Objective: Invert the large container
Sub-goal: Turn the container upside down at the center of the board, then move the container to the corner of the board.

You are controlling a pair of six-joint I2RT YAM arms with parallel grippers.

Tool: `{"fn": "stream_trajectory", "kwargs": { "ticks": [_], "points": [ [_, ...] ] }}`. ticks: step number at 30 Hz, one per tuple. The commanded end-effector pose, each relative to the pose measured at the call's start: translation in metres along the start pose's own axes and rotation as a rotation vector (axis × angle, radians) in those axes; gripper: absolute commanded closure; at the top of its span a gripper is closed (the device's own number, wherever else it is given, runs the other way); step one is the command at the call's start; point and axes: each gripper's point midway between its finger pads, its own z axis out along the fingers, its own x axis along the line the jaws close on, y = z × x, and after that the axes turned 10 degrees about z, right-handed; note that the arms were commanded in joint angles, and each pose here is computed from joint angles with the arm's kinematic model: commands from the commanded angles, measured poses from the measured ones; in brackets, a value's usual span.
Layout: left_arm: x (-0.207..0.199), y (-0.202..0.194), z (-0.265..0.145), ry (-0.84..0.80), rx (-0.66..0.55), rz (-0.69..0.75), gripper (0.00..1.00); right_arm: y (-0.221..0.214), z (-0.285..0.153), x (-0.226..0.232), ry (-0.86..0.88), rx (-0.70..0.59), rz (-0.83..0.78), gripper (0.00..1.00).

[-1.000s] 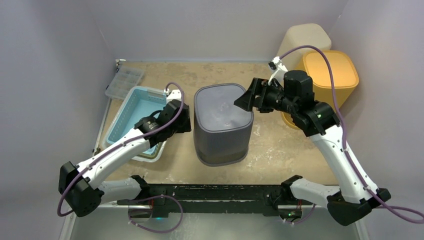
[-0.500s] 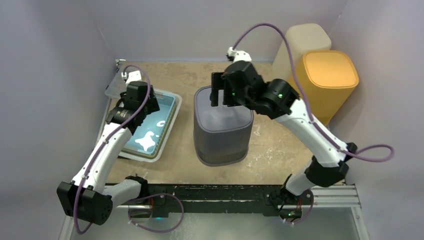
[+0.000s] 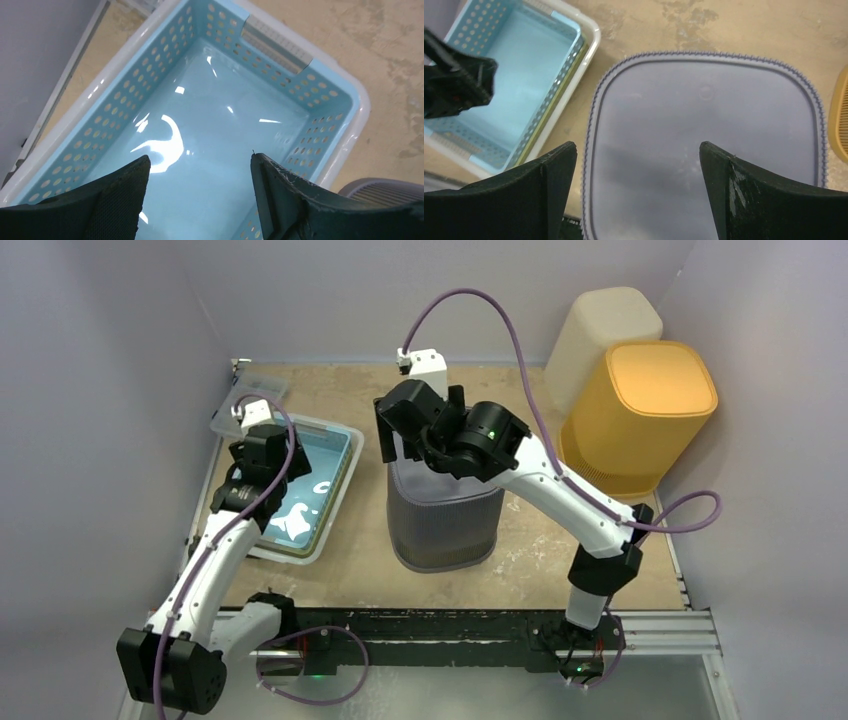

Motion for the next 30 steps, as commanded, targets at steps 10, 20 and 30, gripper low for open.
{"fn": "stream_trajectory", "kwargs": {
  "ticks": [10, 20, 30],
  "points": [
    [0.001, 0.027, -0.005, -0.011, -0.113, -0.03, 0.27, 0.0, 0.034, 0.001, -0.106, -0.069, -0.045, 0.01],
    [0.0, 0.025, -0.004, -0.01, -0.103, -0.026, 0.27, -0.018, 0.045, 0.01, -0.039, -0.038, 0.071, 0.01],
    [-0.003, 0.024, -0.001, -0.019, -0.091, -0.019, 0.27, -0.011, 0.037, 0.035, 0.152, -0.045, 0.035, 0.02]
  ]
}}
